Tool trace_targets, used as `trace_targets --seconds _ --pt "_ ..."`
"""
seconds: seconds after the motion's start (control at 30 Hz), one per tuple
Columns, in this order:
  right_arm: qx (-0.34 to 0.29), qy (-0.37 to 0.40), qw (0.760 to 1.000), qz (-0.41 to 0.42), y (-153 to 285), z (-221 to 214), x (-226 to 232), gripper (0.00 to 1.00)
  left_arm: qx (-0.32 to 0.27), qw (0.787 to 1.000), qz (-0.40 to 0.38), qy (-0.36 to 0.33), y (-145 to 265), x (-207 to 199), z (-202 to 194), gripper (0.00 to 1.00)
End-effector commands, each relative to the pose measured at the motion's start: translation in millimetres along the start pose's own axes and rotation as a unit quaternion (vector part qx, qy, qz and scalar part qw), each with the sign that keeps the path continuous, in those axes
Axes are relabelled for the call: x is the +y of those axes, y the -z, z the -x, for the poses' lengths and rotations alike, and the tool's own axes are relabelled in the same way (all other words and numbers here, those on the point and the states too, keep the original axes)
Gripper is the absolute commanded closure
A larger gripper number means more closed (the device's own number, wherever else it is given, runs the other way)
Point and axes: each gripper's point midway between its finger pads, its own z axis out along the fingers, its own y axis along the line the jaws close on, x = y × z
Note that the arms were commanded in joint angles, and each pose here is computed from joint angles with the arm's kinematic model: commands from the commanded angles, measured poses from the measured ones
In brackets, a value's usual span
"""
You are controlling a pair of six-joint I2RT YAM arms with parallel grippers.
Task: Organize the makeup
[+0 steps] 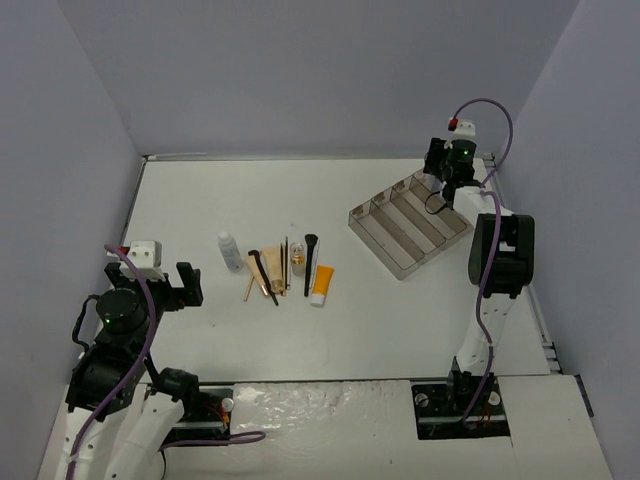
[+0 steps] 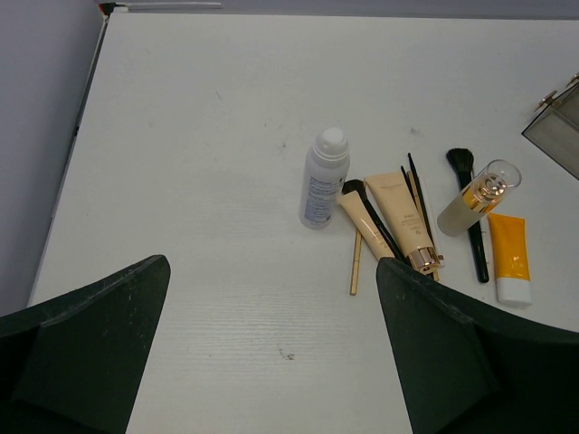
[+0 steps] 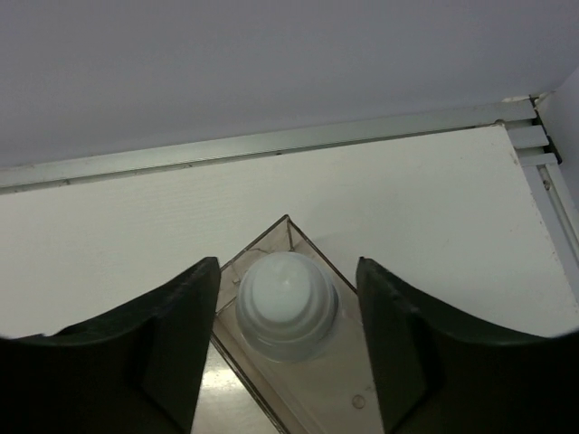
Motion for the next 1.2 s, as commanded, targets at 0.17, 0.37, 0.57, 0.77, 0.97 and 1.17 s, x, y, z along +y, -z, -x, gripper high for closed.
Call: trace_targets --seconds 0.17,0.37,0.57,0.77,0.97,1.17 --pt "-0.076 0.012 0.996 0.045 40 86 20 0.0 -0.031 0.999 -0.005 0.012 -5 -4 20 0.03" --pt "-0.099 0.019 0.992 0.082 99 136 49 0.0 -0.033 0.999 -0.006 0.013 -4 -4 21 0.03" --pt "-0.113 0.041 0.979 0.162 179 150 132 0.0 -0.03 0.999 -0.005 0.013 -4 -4 19 0.03" --pt "-0.088 0.072 0.943 0.313 248 103 248 0.0 -0.029 0.999 -0.005 0.014 -3 -4 19 0.03" --pt "-0.061 0.103 0.882 0.455 308 39 363 0.0 -0.025 1.0 -0.007 0.013 -5 -5 18 0.03" --pt "-0.044 0.156 0.835 0.525 332 -12 445 0.0 -0.022 1.0 -0.005 0.012 -7 -4 17 0.03"
